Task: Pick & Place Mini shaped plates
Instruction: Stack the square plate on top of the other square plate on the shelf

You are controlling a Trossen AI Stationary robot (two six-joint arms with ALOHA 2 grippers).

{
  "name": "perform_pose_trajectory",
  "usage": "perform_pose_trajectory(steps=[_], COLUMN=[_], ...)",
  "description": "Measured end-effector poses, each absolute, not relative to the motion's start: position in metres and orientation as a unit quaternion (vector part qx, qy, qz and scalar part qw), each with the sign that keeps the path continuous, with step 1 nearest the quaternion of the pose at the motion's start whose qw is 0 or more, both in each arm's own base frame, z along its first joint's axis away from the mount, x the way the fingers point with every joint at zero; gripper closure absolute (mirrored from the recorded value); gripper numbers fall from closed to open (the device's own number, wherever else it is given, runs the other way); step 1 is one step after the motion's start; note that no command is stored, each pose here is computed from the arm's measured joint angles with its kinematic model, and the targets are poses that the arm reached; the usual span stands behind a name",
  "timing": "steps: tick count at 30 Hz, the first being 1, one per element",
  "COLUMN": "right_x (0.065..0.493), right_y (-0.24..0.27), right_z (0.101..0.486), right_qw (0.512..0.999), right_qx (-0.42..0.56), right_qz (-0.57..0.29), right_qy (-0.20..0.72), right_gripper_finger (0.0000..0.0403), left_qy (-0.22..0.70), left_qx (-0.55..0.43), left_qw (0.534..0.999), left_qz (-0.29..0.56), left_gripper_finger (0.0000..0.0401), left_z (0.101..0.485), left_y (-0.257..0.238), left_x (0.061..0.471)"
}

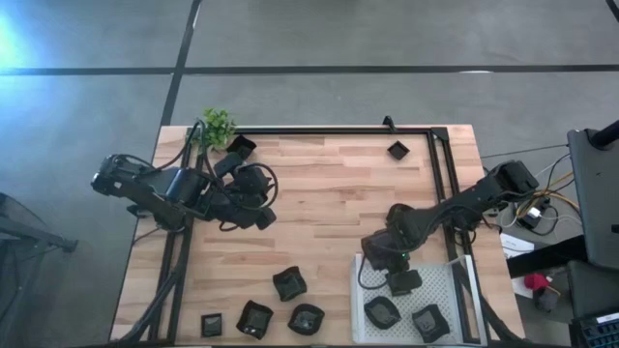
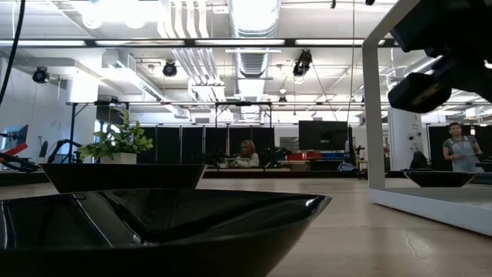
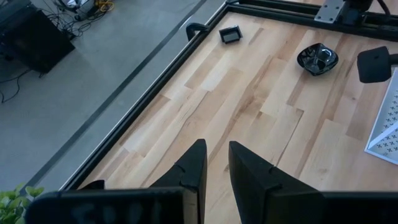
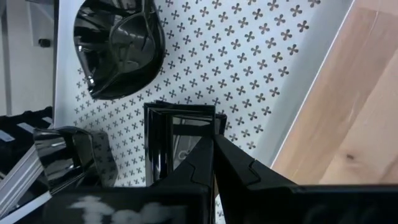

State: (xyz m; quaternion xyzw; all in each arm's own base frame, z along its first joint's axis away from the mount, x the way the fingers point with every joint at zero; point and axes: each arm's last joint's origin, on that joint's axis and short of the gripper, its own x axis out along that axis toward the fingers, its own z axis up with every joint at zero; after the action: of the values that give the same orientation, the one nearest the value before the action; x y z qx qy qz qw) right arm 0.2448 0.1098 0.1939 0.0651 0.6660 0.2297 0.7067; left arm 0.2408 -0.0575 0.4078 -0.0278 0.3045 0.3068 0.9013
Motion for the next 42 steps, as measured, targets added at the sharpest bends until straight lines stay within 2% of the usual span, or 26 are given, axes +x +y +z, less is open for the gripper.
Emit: perform_pose_trajectory(steps=[8, 25, 34, 42], right_x=[0.241, 0.242, 0.243, 0.243], right_y=[0.115, 0.117, 0.116, 0.116], right_z=[0.177, 0.177, 0.177, 0.177], right_qw=[0.701, 0.704, 0.708, 0.710], right_qx=[0.072, 0.090, 0.086, 0.084], right_qz=[0.223, 0.213, 0.205, 0.200], right_qy=[0.673, 0.672, 0.671, 0.670], right_gripper_finger=[0.0395, 0.0394, 0.0394, 0.0394], left_qy=[0.305, 0.302, 0.331, 0.336], left_qx=[-0.029, -0.030, -0.036, -0.041], left_qw=[0.901, 0.902, 0.912, 0.912], left_qz=[0.306, 0.306, 0.241, 0.231], left_gripper_finger=[0.0339, 0.0339, 0.0339, 0.0339], left_z=[0.408, 0.408, 0.407, 0.407], left_y=[-0.058, -0.058, -0.062, -0.062], left_x=[0.241, 0.241, 0.244, 0.244])
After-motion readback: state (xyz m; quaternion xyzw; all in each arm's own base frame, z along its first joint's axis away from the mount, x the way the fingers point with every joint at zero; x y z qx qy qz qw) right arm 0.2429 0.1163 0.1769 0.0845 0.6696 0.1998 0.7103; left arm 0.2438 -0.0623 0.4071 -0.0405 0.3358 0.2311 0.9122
